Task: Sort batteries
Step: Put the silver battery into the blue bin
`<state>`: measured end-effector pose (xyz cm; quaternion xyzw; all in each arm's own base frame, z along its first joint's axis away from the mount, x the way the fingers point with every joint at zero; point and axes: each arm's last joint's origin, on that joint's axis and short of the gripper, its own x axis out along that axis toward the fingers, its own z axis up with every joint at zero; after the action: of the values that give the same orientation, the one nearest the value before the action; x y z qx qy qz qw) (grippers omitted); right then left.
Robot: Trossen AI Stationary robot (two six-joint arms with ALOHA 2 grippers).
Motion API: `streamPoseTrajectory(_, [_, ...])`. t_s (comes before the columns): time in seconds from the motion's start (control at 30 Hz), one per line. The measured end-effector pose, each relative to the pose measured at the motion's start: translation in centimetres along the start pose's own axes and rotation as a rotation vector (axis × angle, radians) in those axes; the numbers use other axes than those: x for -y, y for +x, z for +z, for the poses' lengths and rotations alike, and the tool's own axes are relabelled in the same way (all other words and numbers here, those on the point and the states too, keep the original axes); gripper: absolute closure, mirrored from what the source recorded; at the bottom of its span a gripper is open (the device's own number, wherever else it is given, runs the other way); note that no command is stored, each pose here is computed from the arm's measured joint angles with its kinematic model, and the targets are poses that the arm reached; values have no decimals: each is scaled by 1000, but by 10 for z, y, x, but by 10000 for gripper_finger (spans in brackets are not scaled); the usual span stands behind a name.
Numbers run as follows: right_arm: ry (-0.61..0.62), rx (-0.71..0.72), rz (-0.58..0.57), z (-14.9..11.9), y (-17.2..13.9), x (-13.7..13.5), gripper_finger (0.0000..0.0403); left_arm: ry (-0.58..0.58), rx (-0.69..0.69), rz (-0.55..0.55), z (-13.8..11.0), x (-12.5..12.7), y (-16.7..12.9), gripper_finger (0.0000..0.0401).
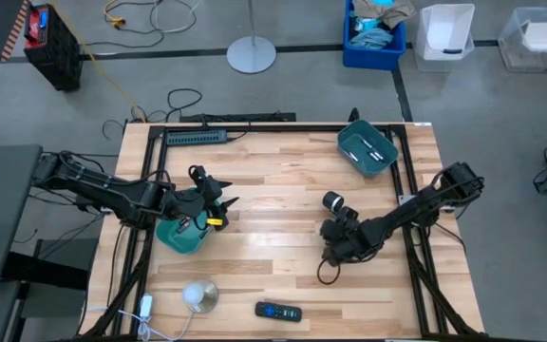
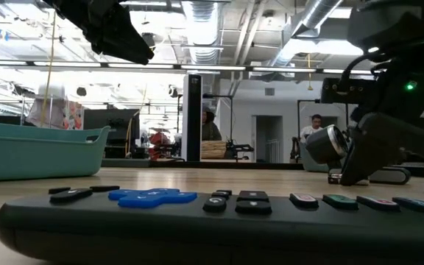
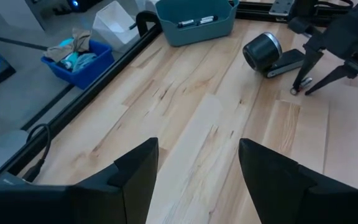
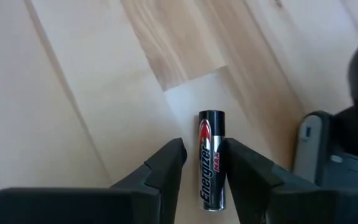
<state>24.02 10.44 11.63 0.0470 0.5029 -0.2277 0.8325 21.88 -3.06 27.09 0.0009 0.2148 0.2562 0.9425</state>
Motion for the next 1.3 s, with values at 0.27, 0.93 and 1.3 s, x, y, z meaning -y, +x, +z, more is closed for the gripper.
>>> streamPoseTrajectory(0.27, [27, -24, 71, 3, 1, -3, 267, -1, 0, 0, 0, 0, 0, 184])
streamPoseTrajectory(0.93, [-5, -22, 95, 3, 1, -5, 328, -14, 2, -1, 0, 0, 0, 184])
streamPoseTrajectory(1.3, [-36, -4, 124, 5, 1, -7, 353, -14, 3, -1, 0, 0, 0, 184])
